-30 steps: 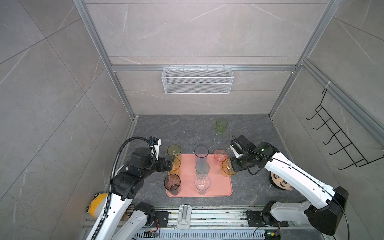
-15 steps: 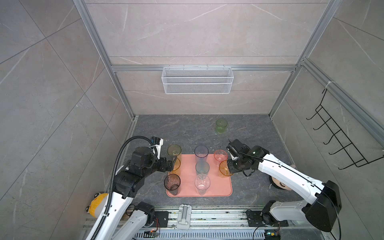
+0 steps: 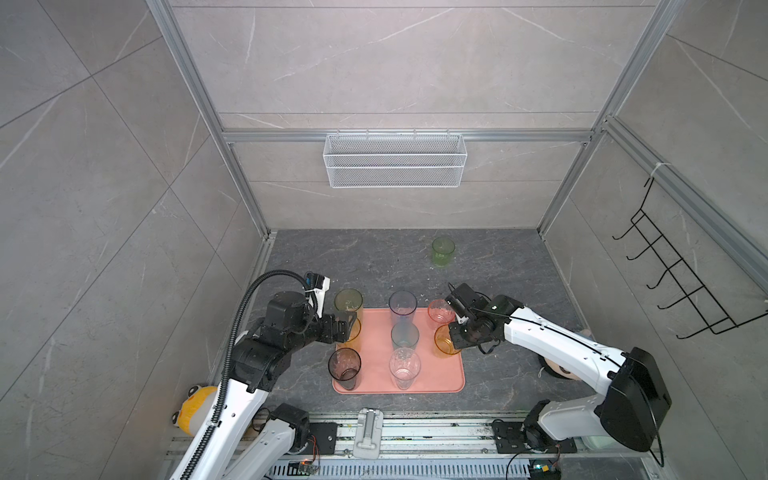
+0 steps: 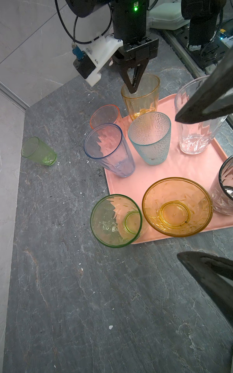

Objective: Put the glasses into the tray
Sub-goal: 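Carry the yellow cup with the right gripper onto the tray edge, then open the right gripper and raise it off the yellow cup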

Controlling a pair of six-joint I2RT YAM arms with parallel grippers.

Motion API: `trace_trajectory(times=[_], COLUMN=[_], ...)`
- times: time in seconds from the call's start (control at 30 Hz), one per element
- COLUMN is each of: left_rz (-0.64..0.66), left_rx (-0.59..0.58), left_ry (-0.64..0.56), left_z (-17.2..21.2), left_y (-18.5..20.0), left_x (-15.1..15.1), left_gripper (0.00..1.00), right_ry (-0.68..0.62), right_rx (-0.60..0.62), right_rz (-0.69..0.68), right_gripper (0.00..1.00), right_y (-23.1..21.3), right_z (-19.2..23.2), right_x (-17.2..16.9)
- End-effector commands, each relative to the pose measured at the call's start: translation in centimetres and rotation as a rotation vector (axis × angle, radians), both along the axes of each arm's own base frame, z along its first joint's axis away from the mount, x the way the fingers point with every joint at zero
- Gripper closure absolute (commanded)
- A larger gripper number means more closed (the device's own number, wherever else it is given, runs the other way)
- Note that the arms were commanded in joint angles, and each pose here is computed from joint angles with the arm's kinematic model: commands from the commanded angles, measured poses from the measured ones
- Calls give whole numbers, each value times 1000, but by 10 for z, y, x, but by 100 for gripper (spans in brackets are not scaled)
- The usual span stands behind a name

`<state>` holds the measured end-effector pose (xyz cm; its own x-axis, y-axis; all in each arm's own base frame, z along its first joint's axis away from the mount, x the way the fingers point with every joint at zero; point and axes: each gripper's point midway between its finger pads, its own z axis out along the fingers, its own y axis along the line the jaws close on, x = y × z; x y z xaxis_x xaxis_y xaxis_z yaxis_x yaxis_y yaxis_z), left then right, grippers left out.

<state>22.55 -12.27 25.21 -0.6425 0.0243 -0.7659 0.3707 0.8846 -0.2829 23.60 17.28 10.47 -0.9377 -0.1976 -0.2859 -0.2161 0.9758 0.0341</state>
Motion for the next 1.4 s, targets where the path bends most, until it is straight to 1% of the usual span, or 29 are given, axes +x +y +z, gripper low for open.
trace_trajectory(times=[0.0,0.3,1.1,1.13,1.23,1.37], left_rz=[-27,-23,-16,-16,-16,-14], left_rx=[-12,-10,-6,-6,-5,-4], left_ry=[-37,-36,-34,-34,-33,-32], left_z=[9,8,7,7,7,7], left_y=[-4,-4,-3,-3,-3,-2], left_x=[3,3,4,4,4,4], left_gripper=[2,2,2,2,2,2], right_ry=[-11,9,42,40,37,30], right_rx=[5,-24,-54,-53,-52,-53], right_rz=[-17,-15,-34,-35,-37,-38], right_gripper=[100,100,100,100,92,88], right_y=[3,4,8,8,8,7], right_z=[-4,-10,-21,-20,-20,-16], right_x=[4,7,13,13,13,14])
